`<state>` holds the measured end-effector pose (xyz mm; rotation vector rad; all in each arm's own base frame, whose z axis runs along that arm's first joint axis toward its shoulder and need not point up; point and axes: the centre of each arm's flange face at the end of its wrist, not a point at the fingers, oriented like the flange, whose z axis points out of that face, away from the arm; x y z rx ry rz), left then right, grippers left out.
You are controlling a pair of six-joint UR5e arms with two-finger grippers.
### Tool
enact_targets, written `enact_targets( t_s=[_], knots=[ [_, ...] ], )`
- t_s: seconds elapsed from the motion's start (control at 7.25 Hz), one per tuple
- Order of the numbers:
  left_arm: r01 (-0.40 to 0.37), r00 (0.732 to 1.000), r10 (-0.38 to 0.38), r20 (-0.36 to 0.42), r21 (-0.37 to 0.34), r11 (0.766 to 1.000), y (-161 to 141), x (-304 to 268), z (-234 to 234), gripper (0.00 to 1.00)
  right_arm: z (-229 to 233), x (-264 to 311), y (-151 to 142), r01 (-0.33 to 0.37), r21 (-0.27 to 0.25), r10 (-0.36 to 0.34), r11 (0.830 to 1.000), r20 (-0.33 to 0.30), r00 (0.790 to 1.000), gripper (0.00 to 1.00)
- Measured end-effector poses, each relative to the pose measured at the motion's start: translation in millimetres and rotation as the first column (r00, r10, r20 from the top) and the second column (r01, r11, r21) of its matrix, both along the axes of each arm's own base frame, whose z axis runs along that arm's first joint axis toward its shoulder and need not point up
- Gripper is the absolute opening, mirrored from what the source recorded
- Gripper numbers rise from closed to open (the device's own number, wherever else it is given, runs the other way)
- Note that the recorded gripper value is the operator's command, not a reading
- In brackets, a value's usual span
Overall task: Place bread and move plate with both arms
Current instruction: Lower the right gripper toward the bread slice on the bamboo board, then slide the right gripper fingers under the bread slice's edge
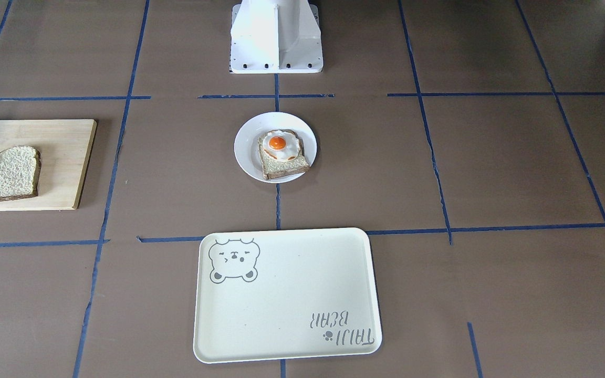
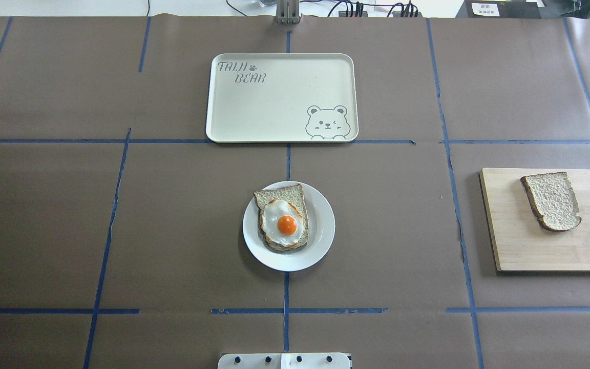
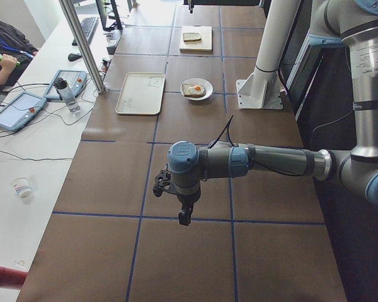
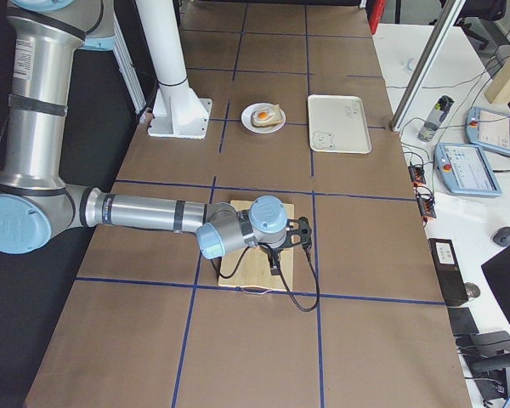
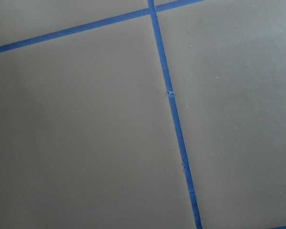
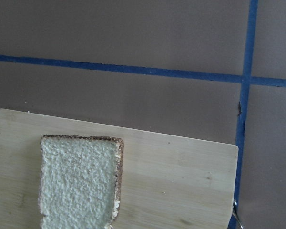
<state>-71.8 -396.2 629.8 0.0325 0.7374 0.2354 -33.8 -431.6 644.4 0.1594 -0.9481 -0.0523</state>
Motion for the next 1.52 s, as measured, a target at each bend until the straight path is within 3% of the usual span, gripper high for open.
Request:
enact_targets(
  t_s=[0.28, 0.83, 1.52],
  knots=[
    [0.000, 1.000, 0.000, 0.000, 0.016, 1.000, -2, 0, -3, 1.00, 17, -44, 9, -0.034, -0.017, 0.035, 0.999, 0.052, 0.998, 0.93],
    [-0.001, 1.000, 0.001, 0.000, 0.042, 0.999, -4, 0, -7, 1.00, 24, -93, 24, 0.040, -0.021, -0.038, 0.999, 0.071, 0.997, 0.89],
    [-0.002, 1.000, 0.002, 0.001, 0.040, 0.999, -3, 0, -7, 1.00, 21, -115, 27, 0.069, -0.028, -0.067, 0.997, 0.067, 0.995, 0.67]
  ],
)
